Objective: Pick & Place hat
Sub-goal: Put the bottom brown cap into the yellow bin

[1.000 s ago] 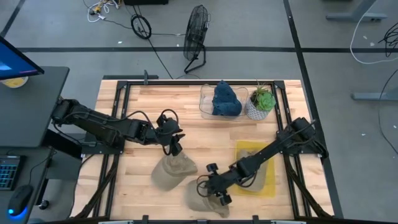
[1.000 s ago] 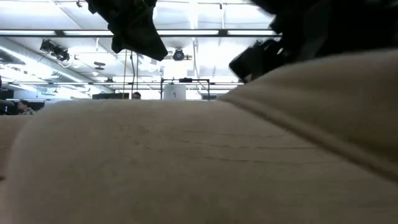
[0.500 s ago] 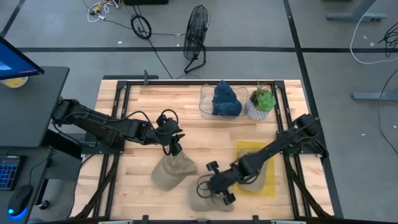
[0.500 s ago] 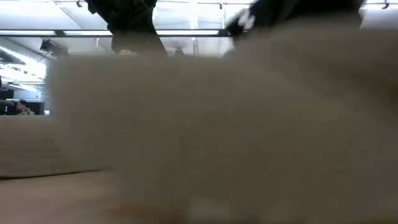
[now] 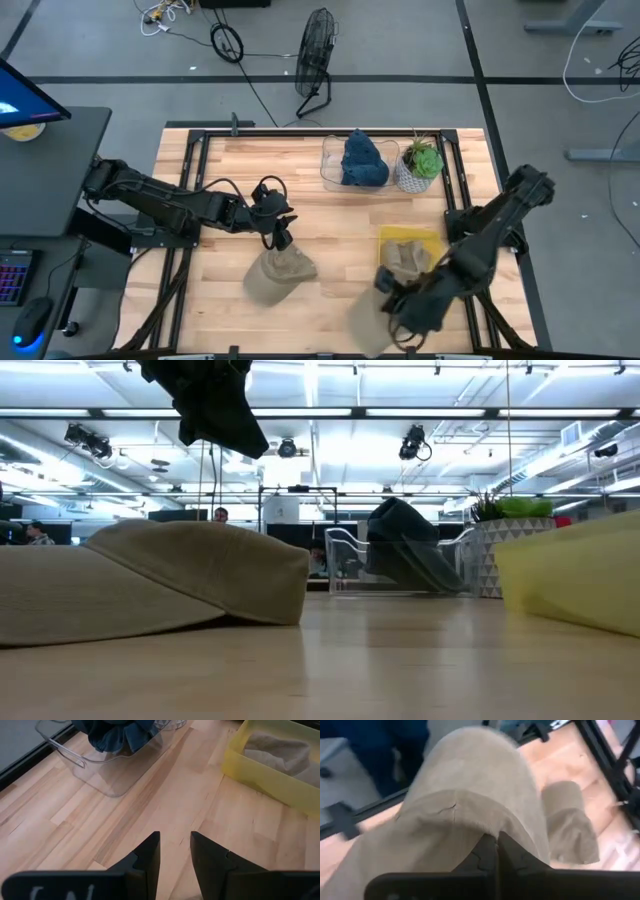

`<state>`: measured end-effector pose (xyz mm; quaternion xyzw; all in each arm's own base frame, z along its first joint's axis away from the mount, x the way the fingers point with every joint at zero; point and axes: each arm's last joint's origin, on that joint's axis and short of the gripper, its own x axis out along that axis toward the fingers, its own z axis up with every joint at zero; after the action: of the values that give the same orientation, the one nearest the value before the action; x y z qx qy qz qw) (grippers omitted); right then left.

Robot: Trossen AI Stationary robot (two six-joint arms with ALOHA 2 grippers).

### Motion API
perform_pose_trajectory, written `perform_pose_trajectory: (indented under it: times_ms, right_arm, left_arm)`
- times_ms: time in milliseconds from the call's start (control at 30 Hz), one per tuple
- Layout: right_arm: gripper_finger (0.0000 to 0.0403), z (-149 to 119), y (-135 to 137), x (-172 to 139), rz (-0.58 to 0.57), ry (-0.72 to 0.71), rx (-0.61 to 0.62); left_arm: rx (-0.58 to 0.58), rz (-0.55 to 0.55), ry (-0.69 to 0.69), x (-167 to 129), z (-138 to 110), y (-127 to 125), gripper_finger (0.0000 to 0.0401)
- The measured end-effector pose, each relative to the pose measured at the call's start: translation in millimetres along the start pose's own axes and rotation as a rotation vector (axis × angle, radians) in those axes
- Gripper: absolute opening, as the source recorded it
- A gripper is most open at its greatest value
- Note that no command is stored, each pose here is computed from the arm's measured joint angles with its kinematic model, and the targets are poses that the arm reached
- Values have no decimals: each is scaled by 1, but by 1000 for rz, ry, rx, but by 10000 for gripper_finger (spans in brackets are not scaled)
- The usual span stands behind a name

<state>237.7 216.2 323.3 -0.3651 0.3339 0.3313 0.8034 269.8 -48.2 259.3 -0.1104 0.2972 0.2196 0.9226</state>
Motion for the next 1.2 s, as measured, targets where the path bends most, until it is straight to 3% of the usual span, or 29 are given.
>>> perform_pose_trajectory:
  times_ms: [100, 233, 333, 467, 700, 833, 1033, 1200]
  right_arm:
    - [1, -13, 6, -24, 65, 67, 23]
    - [1, -33, 16, -45, 158, 211, -117]
    - [1, -40, 19, -51, 241, 239, -177]
    - [0, -49, 22, -42, 282, 273, -232]
    - [0, -87, 28, -14, 331, 380, -263]
    - [0, -101, 24, 3, 335, 335, -306]
    - [0, -106, 15, 14, 382, 184, -472]
    - [0, -104, 12, 18, 423, 101, -477]
  left_arm:
    - [0, 0, 0, 0, 0, 0, 110]
    - [-1, 0, -1, 0, 0, 0, 110]
    - [-2, 0, -1, 0, 0, 0, 110]
    - [-1, 0, -1, 0, 0, 0, 110]
    - [-3, 0, -2, 0, 0, 0, 110]
    - [-3, 0, -2, 0, 0, 0, 110]
    - [-5, 4, -5, 0, 0, 0, 110]
    - [-10, 35, -23, 0, 1, 1, 110]
